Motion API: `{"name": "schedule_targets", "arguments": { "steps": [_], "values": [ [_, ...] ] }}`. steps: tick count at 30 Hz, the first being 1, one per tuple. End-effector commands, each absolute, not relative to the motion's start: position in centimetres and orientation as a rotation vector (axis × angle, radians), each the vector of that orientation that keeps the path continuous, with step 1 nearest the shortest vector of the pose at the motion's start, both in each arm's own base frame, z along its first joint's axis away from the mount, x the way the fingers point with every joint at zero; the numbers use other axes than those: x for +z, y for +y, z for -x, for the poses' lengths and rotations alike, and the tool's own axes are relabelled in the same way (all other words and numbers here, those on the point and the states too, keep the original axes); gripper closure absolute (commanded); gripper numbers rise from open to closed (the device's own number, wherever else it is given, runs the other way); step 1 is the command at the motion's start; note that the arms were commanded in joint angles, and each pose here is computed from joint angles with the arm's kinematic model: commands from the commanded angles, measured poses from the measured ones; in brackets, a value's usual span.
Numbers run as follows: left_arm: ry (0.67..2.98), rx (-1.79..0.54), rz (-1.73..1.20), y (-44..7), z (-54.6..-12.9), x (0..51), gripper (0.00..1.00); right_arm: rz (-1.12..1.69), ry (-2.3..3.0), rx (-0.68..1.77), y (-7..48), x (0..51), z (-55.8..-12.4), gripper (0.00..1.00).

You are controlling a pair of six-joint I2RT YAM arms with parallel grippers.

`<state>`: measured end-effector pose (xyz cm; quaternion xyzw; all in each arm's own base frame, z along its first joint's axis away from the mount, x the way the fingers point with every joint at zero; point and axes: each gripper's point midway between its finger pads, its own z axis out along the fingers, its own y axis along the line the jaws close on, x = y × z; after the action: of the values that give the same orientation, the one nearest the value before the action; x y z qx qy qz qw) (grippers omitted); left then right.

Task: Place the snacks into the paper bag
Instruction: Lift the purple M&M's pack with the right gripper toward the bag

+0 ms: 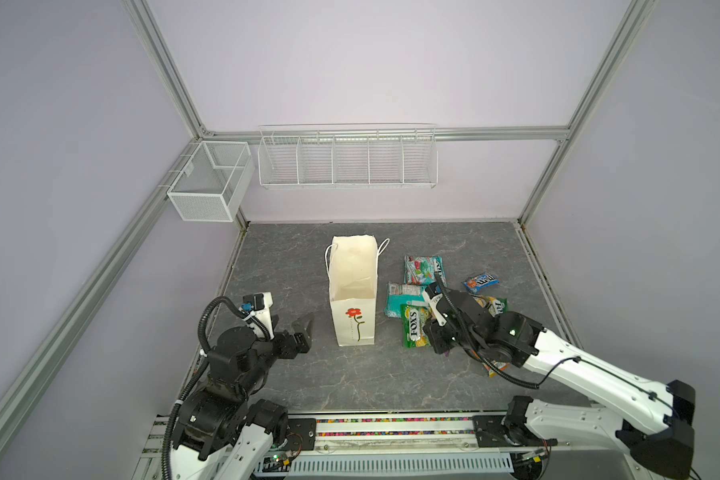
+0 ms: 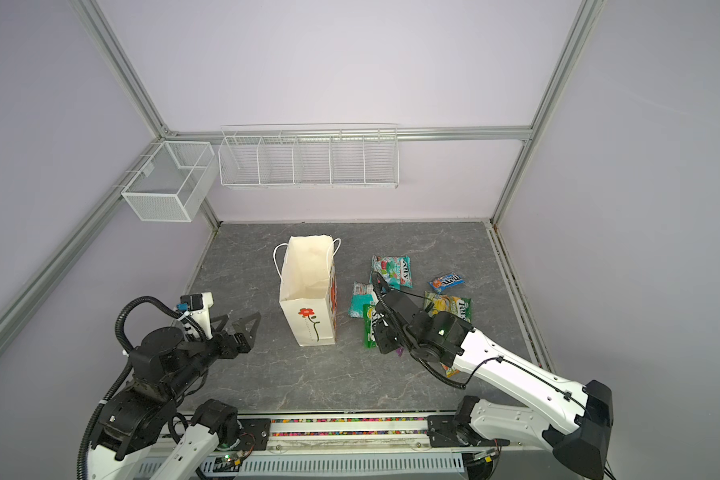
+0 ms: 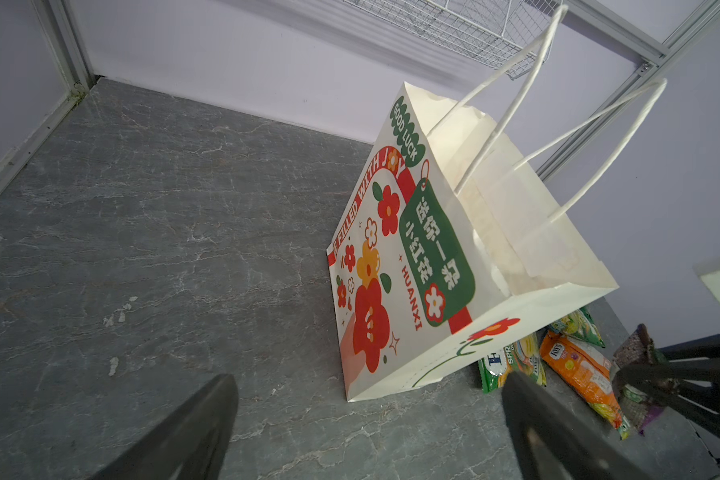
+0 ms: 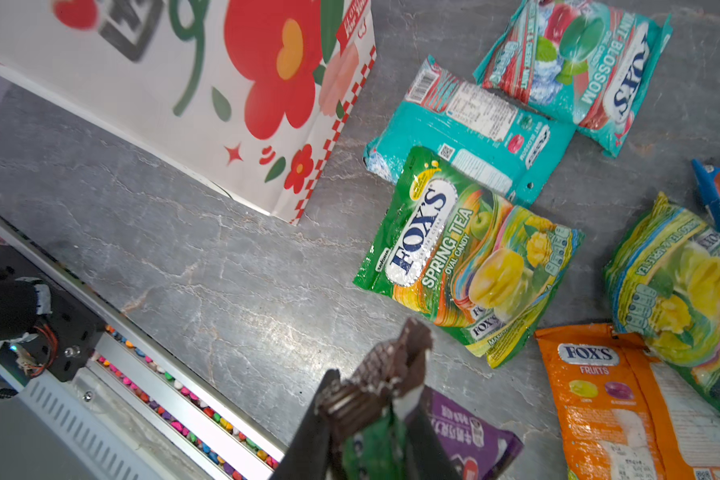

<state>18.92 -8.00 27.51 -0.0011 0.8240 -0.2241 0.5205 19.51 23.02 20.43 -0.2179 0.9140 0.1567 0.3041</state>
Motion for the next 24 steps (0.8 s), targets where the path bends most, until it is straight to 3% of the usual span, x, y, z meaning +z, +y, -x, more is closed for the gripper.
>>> {"name": "schedule_targets", "arguments": {
  "steps": [1, 24],
  "values": [
    [1.972, -0.528, 0.001, -8.0, -19.1, 27.4, 0.01, 0.595, 2.326, 0.443, 23.6, 23.5, -20.1, 0.77],
    [1.974, -0.538, -0.008, -8.2, -19.2, 27.3, 0.01, 0.672, 2.064, 0.579, 26.7, 33.8, -21.3, 0.78]
  ]
}}
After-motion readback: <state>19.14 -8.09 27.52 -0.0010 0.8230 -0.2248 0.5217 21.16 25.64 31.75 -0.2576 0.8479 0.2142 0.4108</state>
